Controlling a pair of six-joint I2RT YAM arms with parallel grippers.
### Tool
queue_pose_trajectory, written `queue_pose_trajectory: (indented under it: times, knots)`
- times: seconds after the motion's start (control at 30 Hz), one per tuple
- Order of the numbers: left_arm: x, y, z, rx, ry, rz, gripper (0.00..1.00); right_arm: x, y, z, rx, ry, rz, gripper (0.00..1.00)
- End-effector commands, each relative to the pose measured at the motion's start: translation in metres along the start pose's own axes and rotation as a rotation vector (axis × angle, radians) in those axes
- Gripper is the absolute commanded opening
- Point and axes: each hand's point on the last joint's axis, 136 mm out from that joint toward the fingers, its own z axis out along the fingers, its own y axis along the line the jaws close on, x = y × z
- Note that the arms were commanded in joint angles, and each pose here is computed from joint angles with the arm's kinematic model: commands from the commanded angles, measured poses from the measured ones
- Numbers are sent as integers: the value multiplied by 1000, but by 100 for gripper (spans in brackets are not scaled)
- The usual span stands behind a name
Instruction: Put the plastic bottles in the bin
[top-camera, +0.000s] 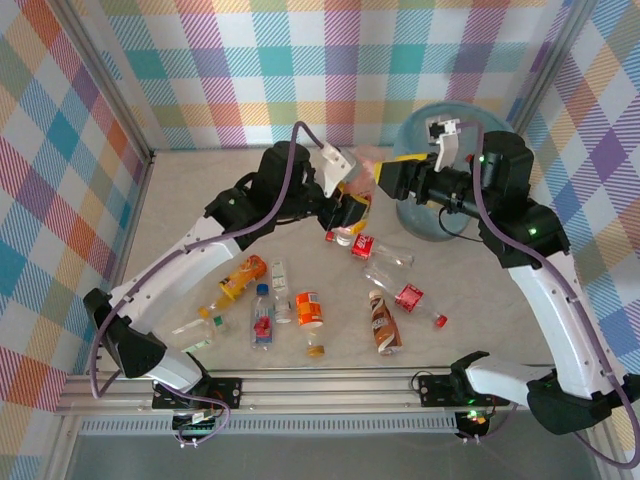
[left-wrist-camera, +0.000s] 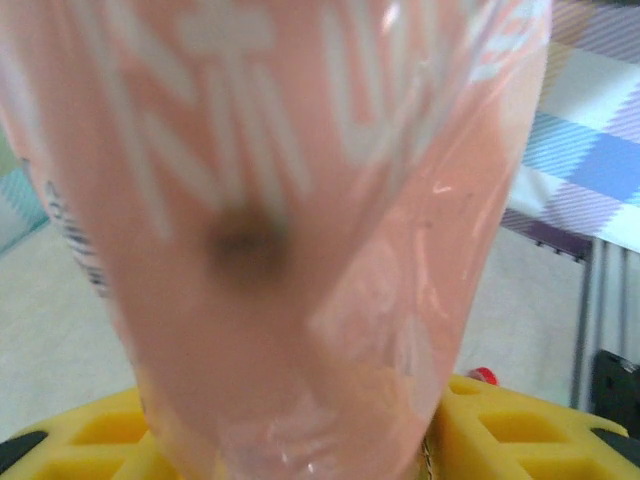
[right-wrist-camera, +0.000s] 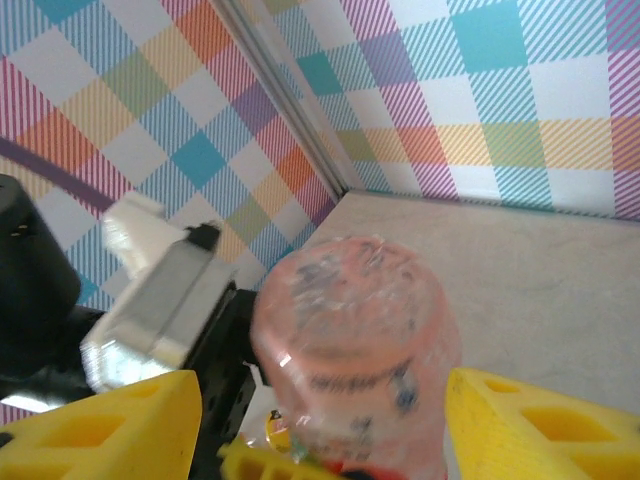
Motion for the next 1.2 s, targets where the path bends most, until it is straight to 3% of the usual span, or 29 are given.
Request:
queue_pose_trajectory:
  times: [0.0,0.37,0.57,0.67,0.8,1.0,1.17]
  knots:
    - [-13,-32,-12,131,-66,83,51,1,12,-4,-57,21,-20,67]
    - [-19,-66,-33,308,-106,81,52,25,45,-12,-270,124,-109,74]
    - [-24,-71,-41,329,-130,84,52,23,24,-16,-119,106,-164,76]
    - [-26,-75,-44,347,-136,86,52,23,24,-21,-114,98,-204,80]
    - [-27,-83,-48,397,-132,85,52,29,34,-22,-179,117,-229,85]
    - [-24,-93,-50,471,-98,76,52,31,58,-23,-335,133,-216,84]
    - [-21,-99,-50,514,-75,74,52,31,63,-21,-379,145,-206,83]
